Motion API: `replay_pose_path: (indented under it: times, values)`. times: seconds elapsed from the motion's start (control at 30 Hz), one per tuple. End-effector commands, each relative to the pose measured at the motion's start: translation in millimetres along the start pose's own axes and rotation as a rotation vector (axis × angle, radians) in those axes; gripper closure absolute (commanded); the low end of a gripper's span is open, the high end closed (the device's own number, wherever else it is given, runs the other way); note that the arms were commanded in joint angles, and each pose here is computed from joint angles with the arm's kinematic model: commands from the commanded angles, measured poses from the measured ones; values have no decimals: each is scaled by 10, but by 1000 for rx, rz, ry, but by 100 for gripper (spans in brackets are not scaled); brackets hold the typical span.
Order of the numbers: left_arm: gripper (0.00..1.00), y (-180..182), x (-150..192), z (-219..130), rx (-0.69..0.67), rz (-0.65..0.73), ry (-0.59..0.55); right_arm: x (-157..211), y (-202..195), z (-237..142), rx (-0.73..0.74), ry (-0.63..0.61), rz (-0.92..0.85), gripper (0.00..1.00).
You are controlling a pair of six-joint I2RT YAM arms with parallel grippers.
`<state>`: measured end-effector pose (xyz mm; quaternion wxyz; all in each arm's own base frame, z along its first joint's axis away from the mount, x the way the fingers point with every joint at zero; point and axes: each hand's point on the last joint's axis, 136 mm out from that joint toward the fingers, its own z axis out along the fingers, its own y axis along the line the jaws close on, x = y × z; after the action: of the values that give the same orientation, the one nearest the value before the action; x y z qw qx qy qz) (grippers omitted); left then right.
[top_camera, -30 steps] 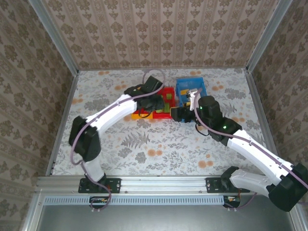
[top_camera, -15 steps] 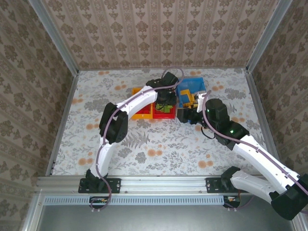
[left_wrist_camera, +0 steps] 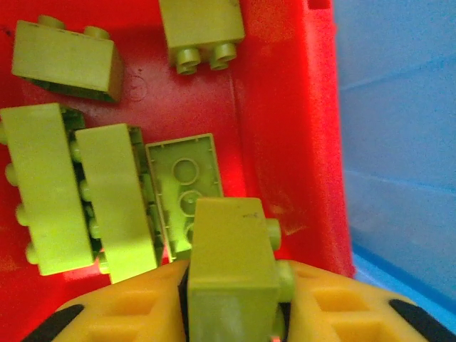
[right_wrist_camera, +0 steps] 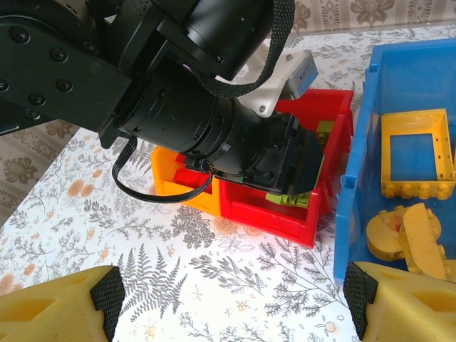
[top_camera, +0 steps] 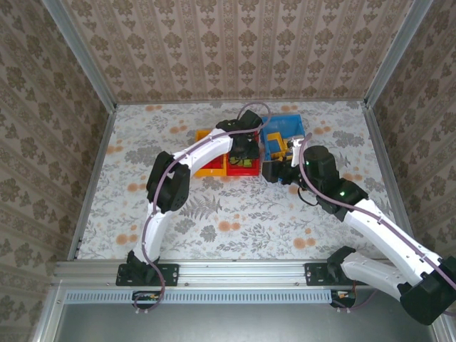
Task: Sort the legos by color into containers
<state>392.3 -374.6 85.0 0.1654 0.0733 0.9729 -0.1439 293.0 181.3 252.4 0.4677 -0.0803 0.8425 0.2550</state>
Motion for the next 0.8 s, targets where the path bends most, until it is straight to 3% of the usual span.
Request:
replay_pose_path:
  times: [0.0, 0.2, 0.33, 0.43, 0.5, 0.53, 0.57, 0.63, 0.77]
  values:
    - [61, -13, -66, -210, 11, -1, -32, 71, 1, 17, -12, 26, 25, 16]
    - [60, -28, -133, -424, 22, -7, -73, 65, -2, 12, -8, 27, 16, 16]
    - [54, 29, -161, -756, 18, -23, -133, 76, -54, -30, 23, 39, -30, 16]
    - [41, 173, -89, -1044, 22, -58, -179, 51, -177, -117, 97, 42, -46, 12]
    - [22, 297, -14, -1249, 44, -90, -217, 38, -364, -214, 210, 58, -16, 2]
    - [4, 406, 64, -1310, 59, -122, -225, 60, -441, -267, 254, 90, -12, 0]
    - [0, 537, 137, -1384, 68, -164, -234, 110, -449, -305, 262, 142, -46, 0]
    - [0, 841, 305, -1502, 59, -256, -244, 116, -504, -367, 306, 184, -81, 0]
    - [0, 1586, 681, -1791, -79, -354, -303, 70, -887, -564, 530, 141, -63, 0]
